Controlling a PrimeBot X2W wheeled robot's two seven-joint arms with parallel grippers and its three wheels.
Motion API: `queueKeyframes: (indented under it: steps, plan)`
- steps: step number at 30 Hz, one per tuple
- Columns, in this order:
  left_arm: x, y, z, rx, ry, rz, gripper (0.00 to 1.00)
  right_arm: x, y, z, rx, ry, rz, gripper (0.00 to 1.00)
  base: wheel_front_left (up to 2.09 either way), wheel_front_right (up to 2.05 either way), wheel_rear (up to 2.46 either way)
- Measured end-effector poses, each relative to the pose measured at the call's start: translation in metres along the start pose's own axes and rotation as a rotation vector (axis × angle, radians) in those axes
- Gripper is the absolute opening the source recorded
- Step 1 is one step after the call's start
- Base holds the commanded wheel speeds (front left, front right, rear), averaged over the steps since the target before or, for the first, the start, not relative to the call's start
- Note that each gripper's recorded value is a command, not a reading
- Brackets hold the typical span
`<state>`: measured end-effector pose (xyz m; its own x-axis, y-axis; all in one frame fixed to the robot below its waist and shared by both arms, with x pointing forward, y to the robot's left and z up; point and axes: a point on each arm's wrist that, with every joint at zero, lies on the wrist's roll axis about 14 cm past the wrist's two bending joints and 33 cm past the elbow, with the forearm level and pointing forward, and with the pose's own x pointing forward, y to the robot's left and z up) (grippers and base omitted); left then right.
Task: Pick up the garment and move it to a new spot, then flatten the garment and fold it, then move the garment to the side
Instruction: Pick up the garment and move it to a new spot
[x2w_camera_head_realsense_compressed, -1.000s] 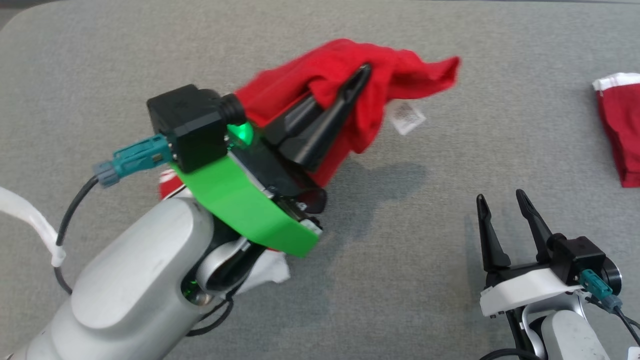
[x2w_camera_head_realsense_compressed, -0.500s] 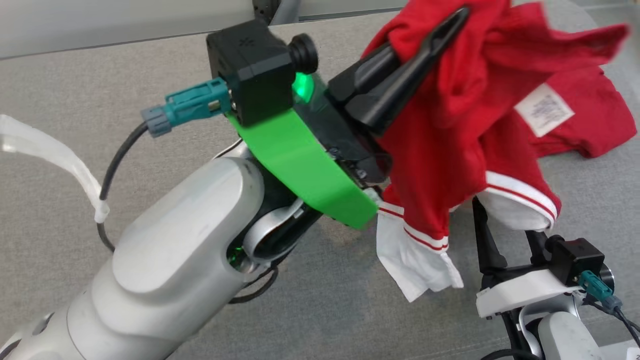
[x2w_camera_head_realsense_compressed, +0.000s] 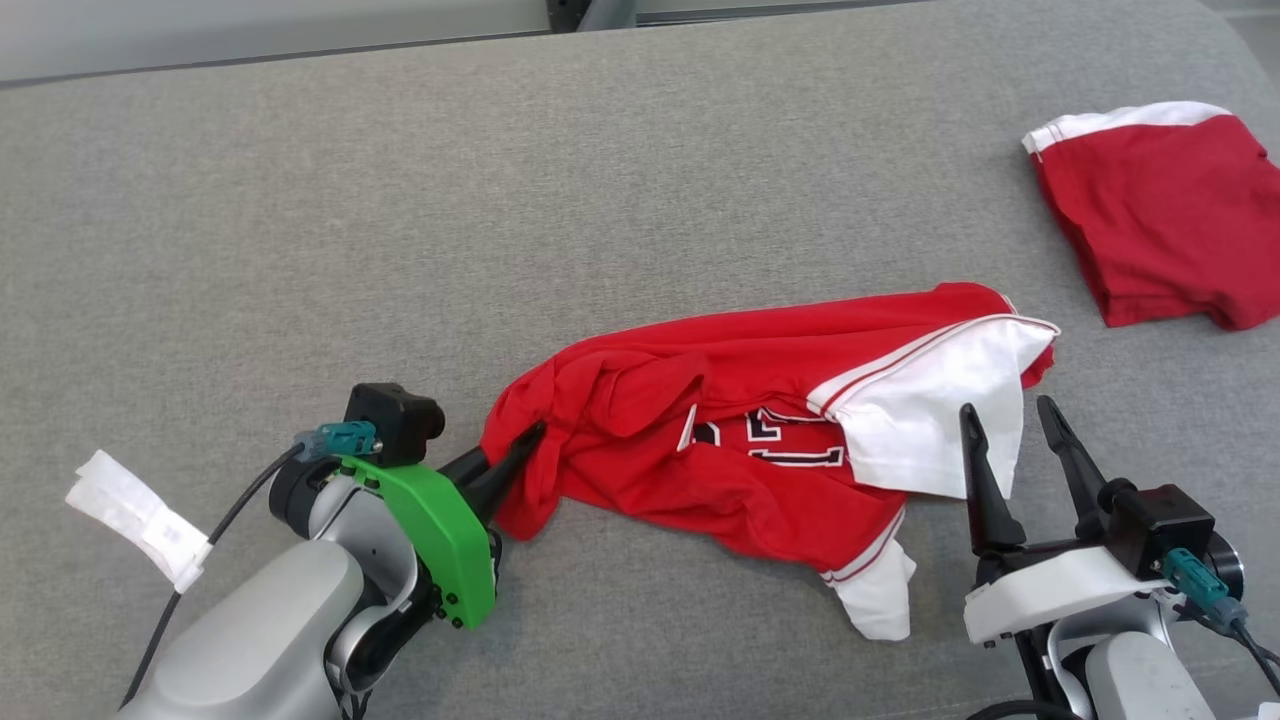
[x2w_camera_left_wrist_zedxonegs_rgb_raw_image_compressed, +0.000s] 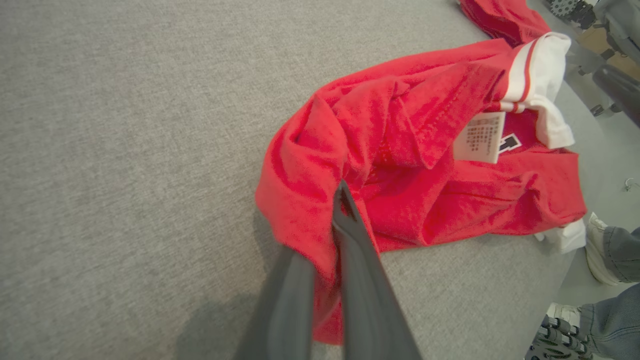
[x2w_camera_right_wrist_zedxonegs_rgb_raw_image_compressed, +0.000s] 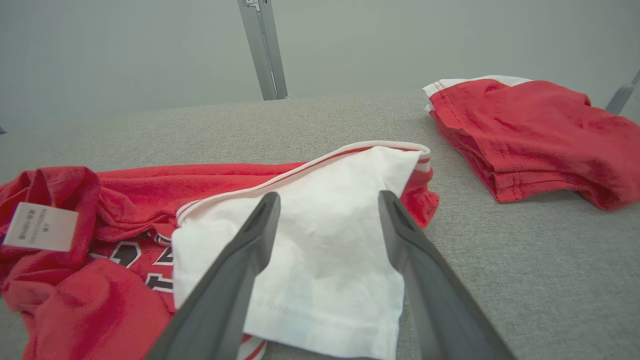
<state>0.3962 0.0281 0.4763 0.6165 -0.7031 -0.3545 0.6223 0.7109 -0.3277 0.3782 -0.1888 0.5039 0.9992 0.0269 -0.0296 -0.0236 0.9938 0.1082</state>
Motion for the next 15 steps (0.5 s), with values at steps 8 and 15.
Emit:
queueKeyframes:
  steps: [8, 15]
  plan:
    - [-0.016, 0.023, -0.014, -0.08, -0.015, 0.091, 1.0, 0.011, 0.026, -0.007, -0.004, 0.016, 0.081, 1.0, 0.0, 0.0, 0.0]
    - [-0.052, 0.047, 0.01, -0.099, -0.252, 0.277, 1.0, -0.001, 0.023, 0.008, -0.018, -0.023, 0.071, 1.0, 0.0, 0.0, 0.0]
